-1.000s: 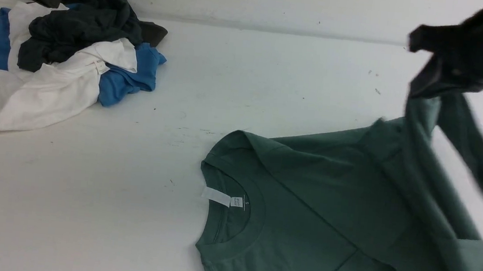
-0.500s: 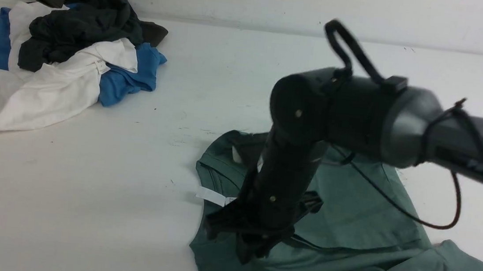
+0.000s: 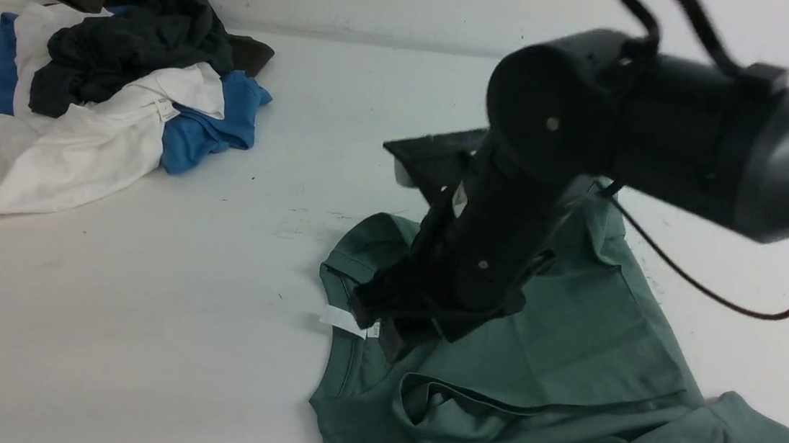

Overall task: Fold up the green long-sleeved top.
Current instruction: Use the right arm to drag the right edge of the fabric to the left and folds it over the left edge

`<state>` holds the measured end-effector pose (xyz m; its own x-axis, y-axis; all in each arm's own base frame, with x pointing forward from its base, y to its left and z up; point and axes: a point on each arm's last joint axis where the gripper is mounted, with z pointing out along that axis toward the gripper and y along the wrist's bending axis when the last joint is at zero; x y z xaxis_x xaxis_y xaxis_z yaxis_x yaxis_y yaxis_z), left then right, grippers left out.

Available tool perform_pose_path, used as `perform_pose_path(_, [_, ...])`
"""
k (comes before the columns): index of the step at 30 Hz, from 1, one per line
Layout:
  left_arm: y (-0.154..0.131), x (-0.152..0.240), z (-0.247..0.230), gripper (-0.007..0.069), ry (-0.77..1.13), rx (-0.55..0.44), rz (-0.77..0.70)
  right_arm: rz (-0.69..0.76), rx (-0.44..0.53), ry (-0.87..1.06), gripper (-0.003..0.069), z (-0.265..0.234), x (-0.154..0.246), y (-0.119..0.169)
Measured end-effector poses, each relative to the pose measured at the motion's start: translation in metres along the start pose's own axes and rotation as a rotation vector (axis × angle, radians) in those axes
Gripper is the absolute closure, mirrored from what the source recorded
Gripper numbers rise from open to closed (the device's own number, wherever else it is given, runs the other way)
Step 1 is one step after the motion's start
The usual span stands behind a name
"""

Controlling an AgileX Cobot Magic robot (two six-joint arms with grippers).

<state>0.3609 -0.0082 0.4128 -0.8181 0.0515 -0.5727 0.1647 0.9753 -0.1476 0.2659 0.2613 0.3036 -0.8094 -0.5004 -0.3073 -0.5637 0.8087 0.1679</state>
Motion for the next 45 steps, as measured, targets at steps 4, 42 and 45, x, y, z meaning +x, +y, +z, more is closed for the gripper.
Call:
perform_pose_path(4, [0.0, 0.0, 0.0, 0.0629, 0.0, 0.001, 0.0, 0.0, 0.03, -0.05, 0.0247, -0.029, 0.014, -0.008])
perform_pose_path(42, [-0.002, 0.0, 0.0, 0.0629, -0.003, 0.019, -0.005, 0.425, 0.243, 0.239, 0.0256, 0.077, 0.063, -0.209])
perform_pose_path(45, [-0.002, 0.0, 0.0, 0.0629, -0.003, 0.021, -0.006, 0.42, 0.22, 0.236, 0.0296, 0.078, 0.062, -0.207])
